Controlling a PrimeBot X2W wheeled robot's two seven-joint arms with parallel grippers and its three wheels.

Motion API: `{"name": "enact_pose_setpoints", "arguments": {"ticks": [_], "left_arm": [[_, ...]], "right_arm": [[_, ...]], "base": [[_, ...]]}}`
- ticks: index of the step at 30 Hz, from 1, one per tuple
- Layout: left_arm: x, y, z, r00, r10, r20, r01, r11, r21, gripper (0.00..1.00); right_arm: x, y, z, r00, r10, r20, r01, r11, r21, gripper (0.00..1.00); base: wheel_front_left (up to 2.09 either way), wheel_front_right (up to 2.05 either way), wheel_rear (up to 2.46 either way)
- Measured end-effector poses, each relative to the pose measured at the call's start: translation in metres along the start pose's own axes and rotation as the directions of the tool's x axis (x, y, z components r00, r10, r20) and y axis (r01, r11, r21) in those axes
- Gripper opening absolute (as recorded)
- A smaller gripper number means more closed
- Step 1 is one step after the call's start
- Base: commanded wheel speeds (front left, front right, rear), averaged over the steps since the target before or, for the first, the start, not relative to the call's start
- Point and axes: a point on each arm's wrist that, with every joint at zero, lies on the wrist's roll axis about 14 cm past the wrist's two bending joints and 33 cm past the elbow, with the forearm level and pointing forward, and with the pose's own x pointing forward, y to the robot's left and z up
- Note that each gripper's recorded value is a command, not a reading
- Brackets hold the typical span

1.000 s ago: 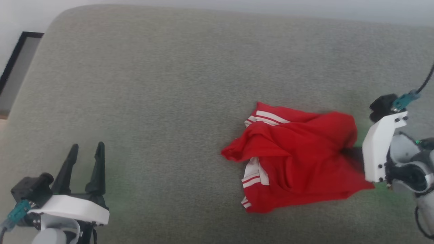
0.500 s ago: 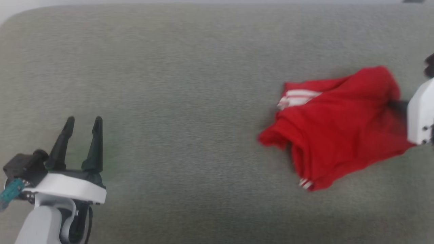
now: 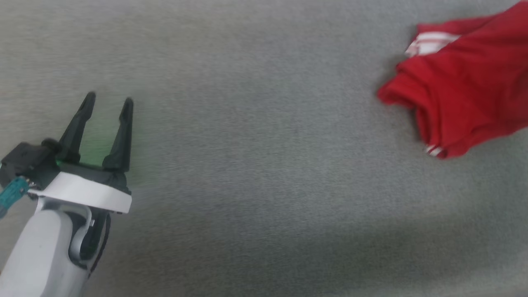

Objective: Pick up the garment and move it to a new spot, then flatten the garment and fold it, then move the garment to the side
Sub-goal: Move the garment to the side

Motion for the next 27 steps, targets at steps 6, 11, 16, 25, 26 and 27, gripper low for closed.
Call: {"name": "enact_pose_setpoints", "arguments": {"ticks": [6, 11, 16, 25, 26, 27], "left_arm": [[0.030, -0.025, -0.017, 0.994, -0.105, -0.013, 0.105, 0.994, -0.001, 1.00], [0.048, -0.043, -0.032, 0.984, -0.176, -0.026, 0.176, 0.984, -0.009, 1.00], [0.061, -0.057, -0.047, 0.971, -0.234, -0.042, 0.233, 0.972, -0.017, 1.00], [0.074, -0.064, -0.061, 0.959, -0.278, -0.050, 0.277, 0.961, -0.024, 1.00], [0.074, -0.064, -0.061, 0.959, -0.279, -0.050, 0.278, 0.960, -0.025, 1.00], [0.075, -0.063, -0.062, 0.959, -0.279, -0.050, 0.277, 0.960, -0.027, 1.00]], "right_arm": [[0.003, -0.043, -0.002, 0.992, -0.120, 0.047, 0.119, 0.993, 0.018, 0.00], [0.002, -0.075, -0.009, 0.975, -0.215, 0.063, 0.215, 0.977, 0.006, 0.00], [0.005, -0.095, -0.018, 0.958, -0.279, 0.060, 0.281, 0.959, -0.021, 0.00], [0.023, -0.107, -0.036, 0.944, -0.329, 0.032, 0.330, 0.943, -0.045, 0.00], [0.026, -0.108, -0.038, 0.943, -0.332, 0.028, 0.333, 0.942, -0.044, 0.00], [0.030, -0.107, -0.042, 0.943, -0.332, 0.016, 0.333, 0.942, -0.042, 0.00]], "base": [[0.00, 0.00, 0.00], [0.00, 0.00, 0.00], [0.00, 0.00, 0.00], [0.00, 0.00, 0.00], [0.00, 0.00, 0.00], [0.00, 0.00, 0.00]]}}
